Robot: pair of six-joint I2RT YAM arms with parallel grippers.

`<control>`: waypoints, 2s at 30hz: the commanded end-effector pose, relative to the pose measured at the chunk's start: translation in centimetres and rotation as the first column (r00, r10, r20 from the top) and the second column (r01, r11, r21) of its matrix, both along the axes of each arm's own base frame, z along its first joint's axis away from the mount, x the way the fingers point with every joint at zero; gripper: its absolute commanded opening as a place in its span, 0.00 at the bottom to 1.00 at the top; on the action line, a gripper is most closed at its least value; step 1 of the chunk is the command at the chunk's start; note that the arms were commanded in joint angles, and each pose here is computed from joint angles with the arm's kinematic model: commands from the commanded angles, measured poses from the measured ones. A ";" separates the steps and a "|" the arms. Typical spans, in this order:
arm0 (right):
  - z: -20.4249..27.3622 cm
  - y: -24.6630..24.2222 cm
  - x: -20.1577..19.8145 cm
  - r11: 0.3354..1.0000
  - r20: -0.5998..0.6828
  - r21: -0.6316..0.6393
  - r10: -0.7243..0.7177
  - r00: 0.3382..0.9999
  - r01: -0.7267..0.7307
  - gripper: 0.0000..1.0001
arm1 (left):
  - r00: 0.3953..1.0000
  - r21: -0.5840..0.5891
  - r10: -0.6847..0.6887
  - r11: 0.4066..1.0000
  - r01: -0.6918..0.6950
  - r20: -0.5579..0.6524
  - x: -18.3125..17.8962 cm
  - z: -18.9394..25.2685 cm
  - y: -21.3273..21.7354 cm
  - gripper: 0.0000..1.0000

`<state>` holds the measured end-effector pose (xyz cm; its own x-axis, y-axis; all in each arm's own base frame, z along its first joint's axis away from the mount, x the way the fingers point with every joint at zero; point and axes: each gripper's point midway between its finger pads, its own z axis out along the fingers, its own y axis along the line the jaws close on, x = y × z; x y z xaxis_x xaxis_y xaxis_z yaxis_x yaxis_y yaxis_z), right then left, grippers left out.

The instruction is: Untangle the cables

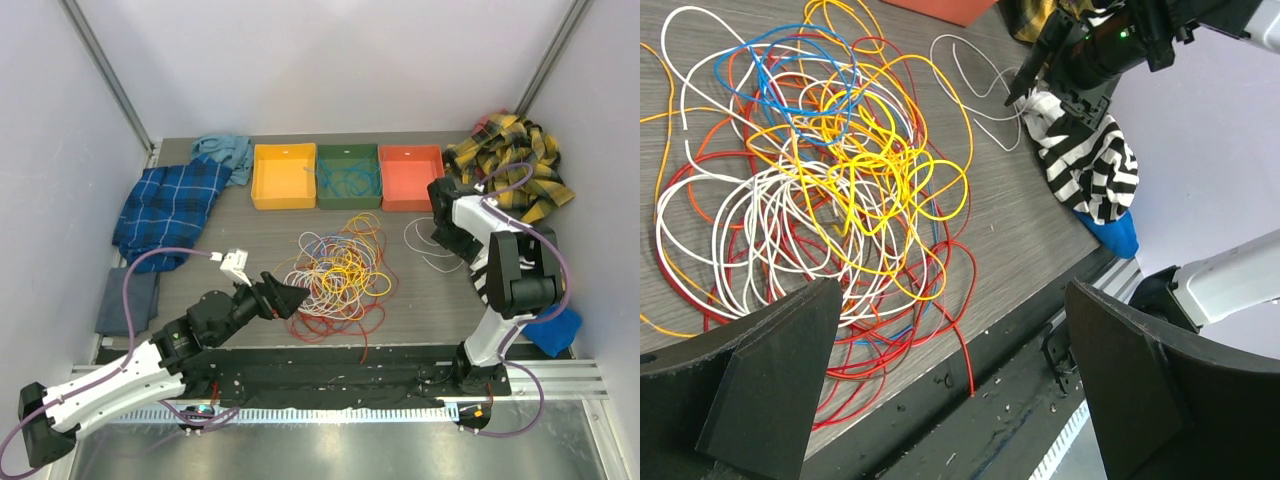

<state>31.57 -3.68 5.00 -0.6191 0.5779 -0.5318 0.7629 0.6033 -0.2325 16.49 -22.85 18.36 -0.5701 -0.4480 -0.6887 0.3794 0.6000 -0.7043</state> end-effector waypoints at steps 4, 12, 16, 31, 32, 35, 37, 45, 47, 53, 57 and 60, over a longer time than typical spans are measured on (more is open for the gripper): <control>-0.3 0.3 2.6 0.999 0.049 0.031 0.042 0.998 -0.043 0.79 | 1.000 0.004 0.030 1.000 -0.030 -0.009 0.5 -0.5 0.1 1.00; -2.4 -0.2 3.7 0.995 0.071 0.081 0.051 0.996 -0.057 0.61 | 0.999 0.033 0.022 0.999 -0.021 -0.031 0.6 -0.9 -0.5 1.00; -2.3 -0.3 4.6 0.994 0.100 0.072 0.079 0.992 -0.087 0.36 | 0.999 0.035 0.034 0.999 -0.033 -0.028 0.8 -0.8 -0.4 1.00; 24.9 3.9 8.9 0.958 0.695 -0.024 0.221 0.685 -0.284 0.01 | 0.998 0.089 0.035 0.996 -0.029 -0.060 1.3 -1.9 -1.2 1.00; 26.9 4.1 9.0 0.957 0.721 -0.028 0.220 0.657 -0.290 0.01 | 0.997 0.103 0.034 0.994 -0.027 -0.067 1.4 -2.2 -1.3 1.00; 33.4 4.6 9.9 0.954 0.817 -0.030 0.196 0.543 -0.299 0.01 | 0.997 0.114 0.022 0.993 -0.013 -0.077 1.5 -2.3 -1.9 1.00; 36.4 5.0 10.6 0.950 0.866 -0.031 0.181 0.466 -0.312 0.01 | 0.997 0.110 0.011 0.994 -0.002 -0.080 1.5 -2.1 -2.3 1.00; 39.5 7.1 17.5 0.929 0.914 -0.044 0.186 0.361 -0.368 0.01 | 0.997 0.115 0.012 0.993 -0.003 -0.075 1.5 -1.9 -2.2 1.00; 40.4 7.2 18.5 0.930 0.924 -0.053 0.184 0.334 -0.364 0.01 | 0.997 0.118 0.030 0.993 -0.022 -0.067 1.6 -1.8 -1.7 1.00; 43.7 7.0 21.7 0.939 0.944 -0.088 0.185 0.274 -0.332 0.01 | 0.997 0.128 0.065 0.990 -0.059 -0.046 1.6 -1.9 -0.4 1.00; 45.1 6.2 22.2 0.951 0.956 -0.089 0.164 0.242 -0.295 0.01 | 0.997 0.147 0.078 0.986 -0.073 -0.029 1.8 -2.0 0.1 1.00; 44.9 5.8 22.2 0.957 0.954 -0.093 0.165 0.252 -0.275 0.01 | 0.997 0.159 0.081 0.984 -0.077 -0.017 1.9 -1.9 0.2 1.00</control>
